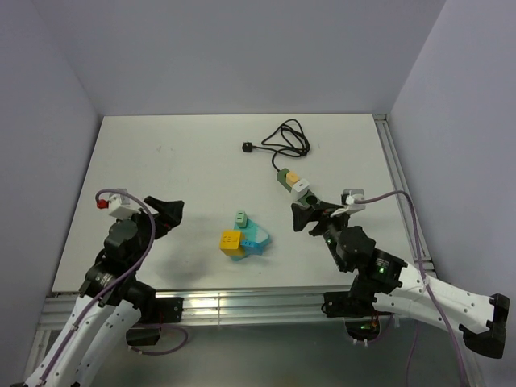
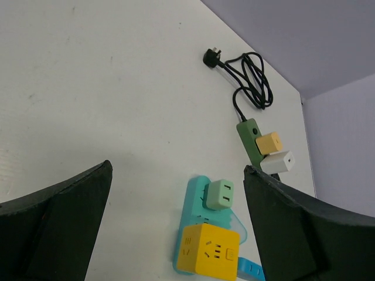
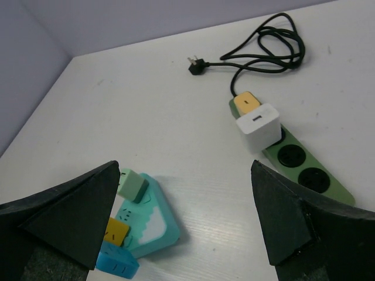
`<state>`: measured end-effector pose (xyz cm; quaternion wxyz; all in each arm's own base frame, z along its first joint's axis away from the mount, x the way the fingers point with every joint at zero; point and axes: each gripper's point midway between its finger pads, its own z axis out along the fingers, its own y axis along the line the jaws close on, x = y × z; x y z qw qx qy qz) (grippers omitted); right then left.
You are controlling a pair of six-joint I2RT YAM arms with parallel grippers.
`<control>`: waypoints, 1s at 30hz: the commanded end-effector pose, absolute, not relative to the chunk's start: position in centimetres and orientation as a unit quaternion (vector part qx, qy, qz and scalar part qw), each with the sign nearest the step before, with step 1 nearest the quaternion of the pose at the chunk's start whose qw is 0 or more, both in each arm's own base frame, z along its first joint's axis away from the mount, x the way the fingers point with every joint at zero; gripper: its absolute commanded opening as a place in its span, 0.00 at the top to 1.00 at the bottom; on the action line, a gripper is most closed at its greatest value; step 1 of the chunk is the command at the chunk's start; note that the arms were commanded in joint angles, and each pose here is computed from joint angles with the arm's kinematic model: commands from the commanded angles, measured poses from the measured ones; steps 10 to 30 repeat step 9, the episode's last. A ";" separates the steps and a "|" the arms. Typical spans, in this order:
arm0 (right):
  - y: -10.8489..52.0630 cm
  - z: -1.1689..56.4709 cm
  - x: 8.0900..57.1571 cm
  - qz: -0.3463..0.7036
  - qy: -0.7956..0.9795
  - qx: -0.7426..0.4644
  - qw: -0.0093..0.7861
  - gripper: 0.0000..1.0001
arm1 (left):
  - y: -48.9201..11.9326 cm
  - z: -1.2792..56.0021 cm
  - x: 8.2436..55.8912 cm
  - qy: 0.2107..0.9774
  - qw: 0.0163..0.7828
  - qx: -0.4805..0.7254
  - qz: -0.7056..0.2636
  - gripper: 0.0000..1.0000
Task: Insert the plug
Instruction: Reset both arms
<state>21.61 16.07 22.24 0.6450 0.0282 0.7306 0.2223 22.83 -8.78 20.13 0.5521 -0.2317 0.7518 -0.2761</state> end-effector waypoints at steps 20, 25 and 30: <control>12.6 23.3 21.7 0.202 0.721 0.112 0.654 0.00 | -8.1 18.9 23.6 0.763 0.544 -0.249 -0.244 0.01; 12.6 23.3 21.7 0.202 0.721 0.112 0.654 0.00 | -8.1 18.9 23.6 0.763 0.544 -0.249 -0.244 0.01; 12.6 23.3 21.7 0.202 0.721 0.112 0.654 0.00 | -8.1 18.9 23.6 0.763 0.544 -0.249 -0.244 0.01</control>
